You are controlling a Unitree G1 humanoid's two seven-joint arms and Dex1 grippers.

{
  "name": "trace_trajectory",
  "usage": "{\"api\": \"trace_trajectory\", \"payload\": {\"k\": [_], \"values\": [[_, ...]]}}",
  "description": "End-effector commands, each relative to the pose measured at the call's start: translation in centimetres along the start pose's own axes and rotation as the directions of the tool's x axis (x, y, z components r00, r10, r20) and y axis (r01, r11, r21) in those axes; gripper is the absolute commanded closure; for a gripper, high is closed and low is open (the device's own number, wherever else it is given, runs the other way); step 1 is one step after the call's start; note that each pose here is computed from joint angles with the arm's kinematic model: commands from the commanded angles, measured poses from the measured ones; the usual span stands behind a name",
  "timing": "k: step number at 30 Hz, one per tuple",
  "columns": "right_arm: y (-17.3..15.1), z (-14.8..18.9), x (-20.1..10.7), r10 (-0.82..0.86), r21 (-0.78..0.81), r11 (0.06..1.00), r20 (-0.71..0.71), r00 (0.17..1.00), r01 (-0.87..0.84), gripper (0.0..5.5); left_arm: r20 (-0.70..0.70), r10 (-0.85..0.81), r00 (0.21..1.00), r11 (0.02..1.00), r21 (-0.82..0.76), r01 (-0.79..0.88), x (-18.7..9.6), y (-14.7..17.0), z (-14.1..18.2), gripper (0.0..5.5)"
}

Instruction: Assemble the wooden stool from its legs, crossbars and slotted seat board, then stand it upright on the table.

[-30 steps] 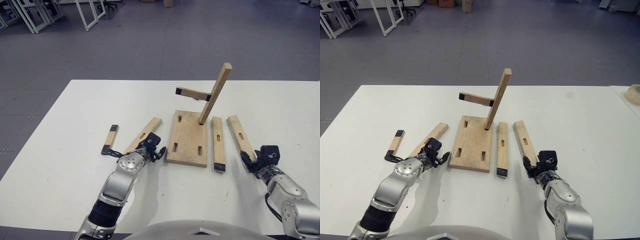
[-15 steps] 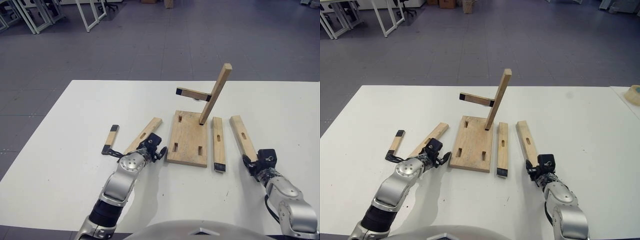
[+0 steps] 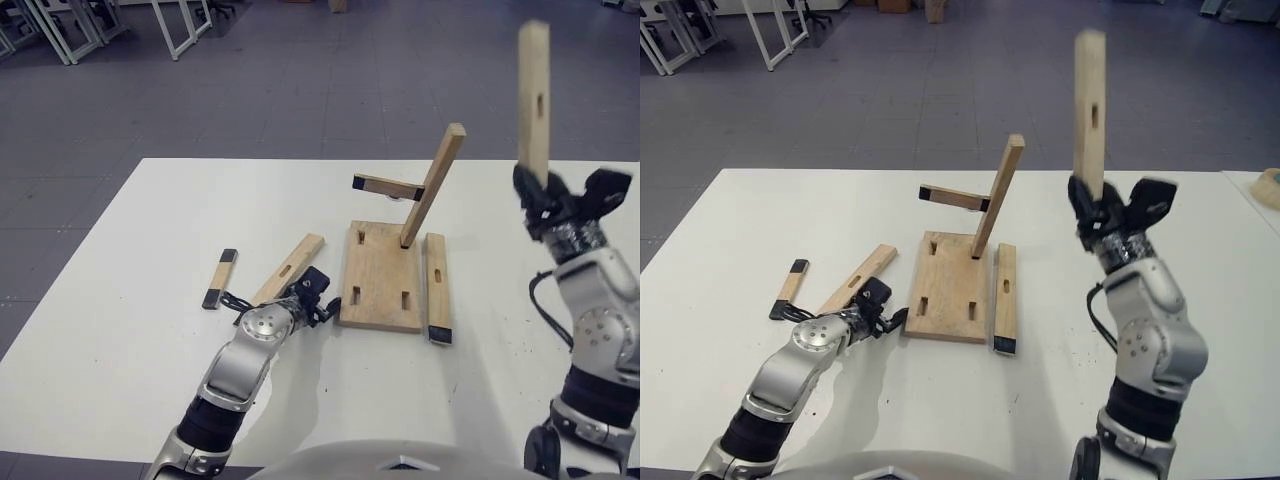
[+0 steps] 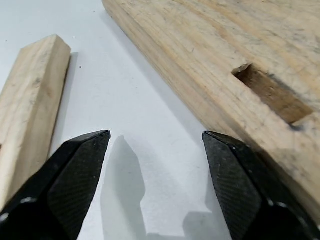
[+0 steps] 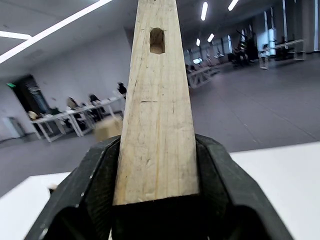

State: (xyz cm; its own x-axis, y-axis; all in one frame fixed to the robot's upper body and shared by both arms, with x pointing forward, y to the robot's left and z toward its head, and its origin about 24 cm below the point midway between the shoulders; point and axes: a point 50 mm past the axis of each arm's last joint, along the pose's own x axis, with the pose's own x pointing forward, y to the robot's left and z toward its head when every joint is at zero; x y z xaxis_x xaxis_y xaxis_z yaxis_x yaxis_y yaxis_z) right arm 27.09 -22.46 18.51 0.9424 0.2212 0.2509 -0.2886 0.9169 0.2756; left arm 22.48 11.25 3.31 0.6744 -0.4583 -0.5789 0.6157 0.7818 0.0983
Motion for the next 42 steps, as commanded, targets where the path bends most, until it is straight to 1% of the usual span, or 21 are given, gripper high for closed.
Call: {"api": "trace_trajectory", "payload": {"k": [1,4,7,9,11,13,15,16,17,20,21,24,26,29,32,35,41,42], "values": [[1.3,2.7,1.5,0.141,0.031,0.989,0.067,0.988,-0.143,3.46,-0.020,-0.111,0.994,0.993,-0.030,0.110,0.7,-2.0,-0.5,2.07],[3.3,3.5,2.5,0.315,0.107,0.940,0.082,0.945,-0.323,3.46,0.039,-0.166,0.985,0.986,0.001,0.166,1.4,-2.8,0.6,2.07],[4.9,2.4,3.1,0.479,0.185,0.862,0.006,0.878,-0.472,3.46,0.133,-0.224,0.966,0.974,-0.003,0.226,1.3,-3.0,2.0,2.07],[5.3,1.5,3.1,0.542,0.264,0.815,-0.032,0.839,-0.516,3.46,0.224,-0.231,0.947,0.967,-0.055,0.249,-0.2,-1.7,2.9,2.07],[5.6,0.6,2.7,0.611,0.340,0.757,-0.067,0.789,-0.558,3.46,0.342,-0.238,0.909,0.944,-0.140,0.300,-2.8,0.5,3.9,2.07],[5.6,0.1,2.1,0.680,0.414,0.688,-0.082,0.729,-0.596,3.46,0.484,-0.268,0.833,0.889,-0.209,0.407,-5.7,2.5,5.1,2.07],[5.6,0.1,1.5,0.741,0.479,0.614,-0.077,0.667,-0.627,3.46,0.577,-0.307,0.757,0.821,-0.241,0.517,-7.6,3.7,5.9,2.07],[5.6,0.0,1.3,0.767,0.510,0.578,-0.074,0.638,-0.636,3.46,0.616,-0.335,0.713,0.777,-0.248,0.579,-8.3,4.0,6.3,1.88],[5.6,-0.1,0.9,0.805,0.551,0.523,-0.068,0.589,-0.651,3.46,0.661,-0.361,0.658,0.720,-0.250,0.647,-9.0,4.1,6.8,1.81],[5.9,-0.7,-0.2,0.892,0.646,0.373,-0.051,0.450,-0.666,3.46,0.781,-0.370,0.504,0.552,-0.251,0.795,-9.8,3.9,8.6,1.35],[6.0,-0.8,-0.4,0.908,0.669,0.334,-0.040,0.416,-0.664,3.46,0.812,-0.358,0.462,0.503,-0.249,0.828,-9.9,3.8,9.2,1.24],[6.4,-1.3,-0.9,0.938,0.708,0.263,-0.027,0.346,-0.656,3.46,0.854,-0.337,0.396,0.420,-0.240,0.875,-10.1,3.6,10.8,1.20],[6.8,-1.7,-1.1,0.948,0.722,0.236,-0.025,0.316,-0.650,3.46,0.868,-0.330,0.372,0.366,-0.245,0.898,-10.4,3.3,11.8,1.20],[7.2,-1.9,-1.3,0.958,0.732,0.211,-0.024,0.285,-0.647,3.46,0.849,-0.354,0.393,0.314,-0.288,0.905,-10.3,2.6,12.2,1.20],[7.5,-2.0,-1.4,0.964,0.734,0.198,-0.025,0.265,-0.650,3.46,0.836,-0.377,0.400,0.298,-0.299,0.907,-10.5,2.2,12.4,1.20],[7.8,-2.4,-1.7,0.969,0.742,0.197,-0.046,0.244,-0.641,3.46,0.822,-0.378,0.425,0.338,-0.305,0.890,-10.4,2.1,12.7,1.20],[7.7,-3.1,-1.9,0.966,0.748,0.219,-0.078,0.245,-0.626,3.46,0.785,-0.423,0.452,0.424,-0.269,0.865,-10.4,1.8,12.3,1.20],[7.7,-3.1,-1.9,0.966,0.748,0.220,-0.077,0.248,-0.626,3.46,0.783,-0.422,0.457,0.437,-0.266,0.859,-10.3,1.9,12.3,1.37]]}}
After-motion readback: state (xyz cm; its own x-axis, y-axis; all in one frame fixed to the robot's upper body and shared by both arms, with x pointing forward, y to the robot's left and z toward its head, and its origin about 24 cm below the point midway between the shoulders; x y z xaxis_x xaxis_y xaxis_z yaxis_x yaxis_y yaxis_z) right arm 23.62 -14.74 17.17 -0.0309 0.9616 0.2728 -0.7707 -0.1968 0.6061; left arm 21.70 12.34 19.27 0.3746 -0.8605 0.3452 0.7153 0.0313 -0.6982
